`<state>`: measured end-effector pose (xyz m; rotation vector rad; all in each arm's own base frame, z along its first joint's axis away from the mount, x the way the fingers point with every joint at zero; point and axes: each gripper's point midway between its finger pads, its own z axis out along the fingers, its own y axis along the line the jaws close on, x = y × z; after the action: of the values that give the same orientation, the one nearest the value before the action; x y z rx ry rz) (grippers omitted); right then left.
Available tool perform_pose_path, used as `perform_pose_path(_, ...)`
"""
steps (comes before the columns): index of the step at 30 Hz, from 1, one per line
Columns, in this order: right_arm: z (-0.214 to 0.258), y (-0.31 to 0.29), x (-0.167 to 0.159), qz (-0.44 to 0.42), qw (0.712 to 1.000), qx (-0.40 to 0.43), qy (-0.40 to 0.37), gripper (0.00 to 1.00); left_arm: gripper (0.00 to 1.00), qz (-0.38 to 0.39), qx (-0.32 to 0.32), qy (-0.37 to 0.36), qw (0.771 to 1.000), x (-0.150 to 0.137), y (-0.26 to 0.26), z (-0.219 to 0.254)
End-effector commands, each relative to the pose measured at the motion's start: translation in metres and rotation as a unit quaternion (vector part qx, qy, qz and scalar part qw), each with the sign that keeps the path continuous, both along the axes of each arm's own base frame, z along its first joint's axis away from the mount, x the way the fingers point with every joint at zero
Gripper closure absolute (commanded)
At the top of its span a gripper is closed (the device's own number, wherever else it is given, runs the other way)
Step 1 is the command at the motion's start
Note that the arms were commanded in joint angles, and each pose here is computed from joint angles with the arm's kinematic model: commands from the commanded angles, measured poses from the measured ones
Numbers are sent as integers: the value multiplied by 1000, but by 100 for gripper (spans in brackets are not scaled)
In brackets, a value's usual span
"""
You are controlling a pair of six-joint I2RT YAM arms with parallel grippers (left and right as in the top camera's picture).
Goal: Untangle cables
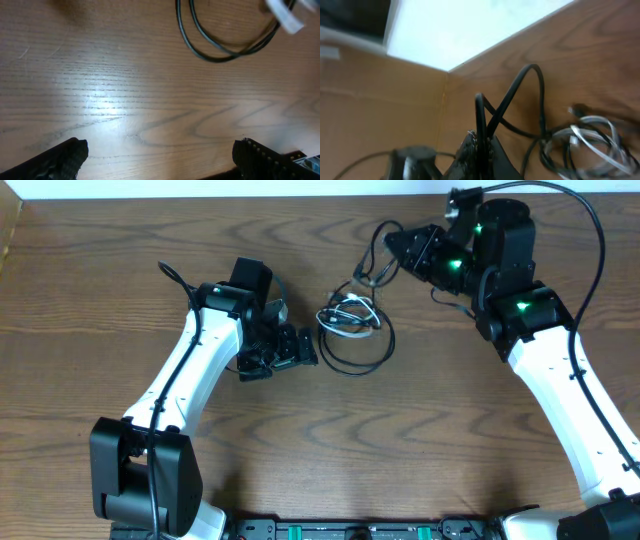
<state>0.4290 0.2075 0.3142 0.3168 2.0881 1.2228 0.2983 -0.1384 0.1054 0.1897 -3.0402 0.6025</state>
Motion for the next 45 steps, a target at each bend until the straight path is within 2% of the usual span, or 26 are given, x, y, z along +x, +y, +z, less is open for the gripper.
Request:
perform_pose_path(1,50,14,-6,40,995,62,-60,99,2,0,3,-2,1000,2,0,0)
perform_pose_path(4,113,31,-26,118,971,134,-161,98,2,0,3,-2,1000,2,0,0)
perform_pose_path(6,144,32,-37,139,954,167,-207,98,2,0,3,-2,1000,2,0,0)
perform_pose_path(7,152,31,-39,140,949,175,-223,94,2,0,3,-2,1000,2,0,0)
perform_pose_path(10,155,30,-38,136,946,160,-249,91,2,0,2,-4,1000,3,0,0)
perform_pose_path(13,117,33,-29,128,965,111,-201,96,2,0,2,-4,1000,2,0,0)
perform_pose_path(16,58,30,-22,99,989,72,-76,99,2,0,2,-5,1000,3,0,0)
perform_pose_path(19,17,36,-31,95,994,50,14,99,2,0,1,-9,1000,5,-1,0)
perform_pose_path(22,22,49,-39,123,991,60,10,99,2,0,-1,-15,1000,8,-1,1)
perform_pose_path(26,72,60,-44,170,976,96,-100,99,2,2,-2,-16,1000,9,-2,1)
perform_pose_path(27,82,60,-44,173,972,100,-125,96,2,2,-2,-17,1000,9,-2,1)
perform_pose_path(29,96,59,-42,171,965,96,-172,73,2,2,-1,-16,1000,9,-2,1)
perform_pose_path(31,89,56,-36,158,966,60,-197,72,2,2,-1,-16,1000,9,-2,1)
perform_pose_path(33,60,49,-27,134,977,9,-167,71,1,2,-1,-15,1000,8,-1,1)
perform_pose_path(36,-4,30,-21,77,993,-69,-52,69,2,2,-1,-15,1000,8,-2,1)
perform_pose_path(38,-42,18,-25,47,992,-114,19,59,2,2,-1,-16,1000,9,-2,1)
perform_pose_path(39,-53,16,-28,43,990,-126,40,59,2,2,-2,-17,1000,9,-2,1)
perform_pose_path(43,-67,16,-38,55,987,-133,75,59,2,2,-3,-21,1000,11,-2,1)
perform_pose_path(45,-60,19,-38,66,989,-119,64,54,2,2,-3,-23,1000,12,-3,1)
